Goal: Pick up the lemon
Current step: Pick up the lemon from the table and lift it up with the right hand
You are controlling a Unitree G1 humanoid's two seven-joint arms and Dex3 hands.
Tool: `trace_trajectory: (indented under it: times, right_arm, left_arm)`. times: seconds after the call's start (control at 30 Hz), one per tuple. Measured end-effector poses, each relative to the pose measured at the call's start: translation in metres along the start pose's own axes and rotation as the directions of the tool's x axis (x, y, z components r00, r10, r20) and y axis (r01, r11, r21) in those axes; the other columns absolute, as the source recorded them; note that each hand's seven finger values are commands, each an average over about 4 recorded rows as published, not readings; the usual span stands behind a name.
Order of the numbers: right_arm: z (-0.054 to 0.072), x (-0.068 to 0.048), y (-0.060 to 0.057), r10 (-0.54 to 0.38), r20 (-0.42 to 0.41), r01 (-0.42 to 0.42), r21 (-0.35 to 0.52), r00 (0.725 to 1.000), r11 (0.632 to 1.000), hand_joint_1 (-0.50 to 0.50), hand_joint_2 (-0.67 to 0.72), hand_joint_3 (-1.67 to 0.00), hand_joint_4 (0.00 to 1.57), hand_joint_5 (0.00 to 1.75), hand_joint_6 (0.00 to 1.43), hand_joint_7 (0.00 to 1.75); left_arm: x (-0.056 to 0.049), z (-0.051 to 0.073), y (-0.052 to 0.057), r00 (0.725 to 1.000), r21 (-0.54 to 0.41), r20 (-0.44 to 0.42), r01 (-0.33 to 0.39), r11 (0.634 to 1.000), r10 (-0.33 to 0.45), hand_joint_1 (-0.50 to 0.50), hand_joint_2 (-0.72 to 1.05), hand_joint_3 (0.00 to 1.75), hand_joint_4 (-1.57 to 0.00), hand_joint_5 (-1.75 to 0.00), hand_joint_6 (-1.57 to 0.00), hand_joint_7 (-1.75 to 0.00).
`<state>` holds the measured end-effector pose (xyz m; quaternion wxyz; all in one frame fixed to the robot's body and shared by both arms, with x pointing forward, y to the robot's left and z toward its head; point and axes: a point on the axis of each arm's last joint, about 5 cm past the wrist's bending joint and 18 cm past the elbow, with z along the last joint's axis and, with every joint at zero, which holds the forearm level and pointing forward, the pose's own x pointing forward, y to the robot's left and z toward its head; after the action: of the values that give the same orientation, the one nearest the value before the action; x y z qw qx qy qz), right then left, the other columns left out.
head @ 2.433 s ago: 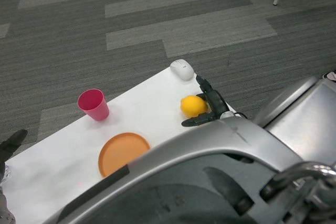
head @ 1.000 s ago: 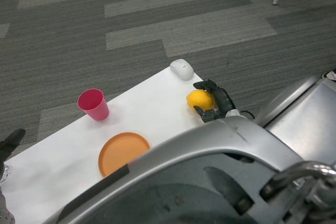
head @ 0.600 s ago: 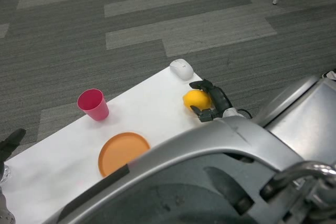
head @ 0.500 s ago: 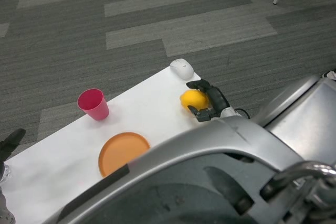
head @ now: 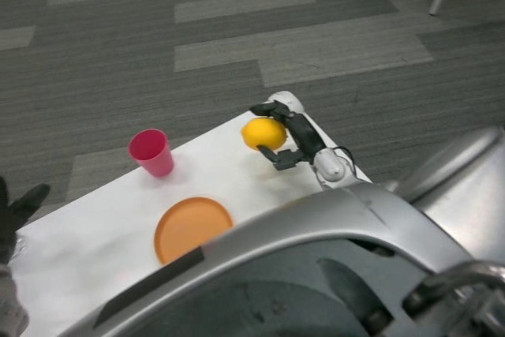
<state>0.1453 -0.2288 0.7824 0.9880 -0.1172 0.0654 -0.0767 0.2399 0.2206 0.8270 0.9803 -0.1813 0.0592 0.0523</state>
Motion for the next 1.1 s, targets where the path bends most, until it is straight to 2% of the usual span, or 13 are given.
trace_trajectory:
  times: [0.23, 0.73, 0.87, 0.97, 1.1]
  right_arm:
    - [0.015, 0.017, 0.01, 0.052, 0.099, -0.053, 0.002, 0.994, 0.999, -0.17, -0.6, -1.27, 0.26, 1.55, 0.29, 0.63]
    - [0.051, 0.053, 0.026, 0.171, 0.259, -0.169, -0.03, 0.951, 0.985, -0.17, -0.6, -1.27, 0.26, 1.55, 0.29, 0.63]
    - [0.056, 0.058, 0.031, 0.197, 0.284, -0.194, -0.038, 0.938, 0.98, -0.17, -0.6, -1.27, 0.27, 1.55, 0.29, 0.61]
    - [0.057, 0.058, 0.034, 0.216, 0.288, -0.213, -0.042, 0.933, 0.976, -0.17, -0.6, -1.27, 0.29, 1.55, 0.29, 0.56]
    - [0.059, 0.058, 0.037, 0.226, 0.294, -0.224, -0.041, 0.929, 0.974, -0.17, -0.6, -1.27, 0.31, 1.55, 0.29, 0.58]
  left_arm:
    - [-0.001, 0.0, 0.001, 1.0, -0.006, 0.005, -0.004, 1.0, 0.005, 0.5, 1.05, 0.09, 0.0, 0.0, 0.0, 0.0]
    - [-0.003, -0.001, 0.002, 1.0, -0.012, 0.011, -0.009, 1.0, 0.009, 0.5, 1.05, 0.09, 0.0, 0.0, 0.0, 0.0]
    - [-0.004, -0.002, 0.003, 1.0, -0.014, 0.011, -0.014, 1.0, 0.014, 0.5, 1.05, 0.09, 0.0, 0.0, 0.0, 0.0]
    - [-0.004, -0.002, 0.003, 1.0, -0.015, 0.013, -0.016, 1.0, 0.016, 0.5, 1.05, 0.09, 0.0, 0.0, 0.0, 0.0]
    - [-0.004, -0.002, 0.003, 1.0, -0.015, 0.014, -0.017, 1.0, 0.017, 0.5, 1.05, 0.09, 0.0, 0.0, 0.0, 0.0]
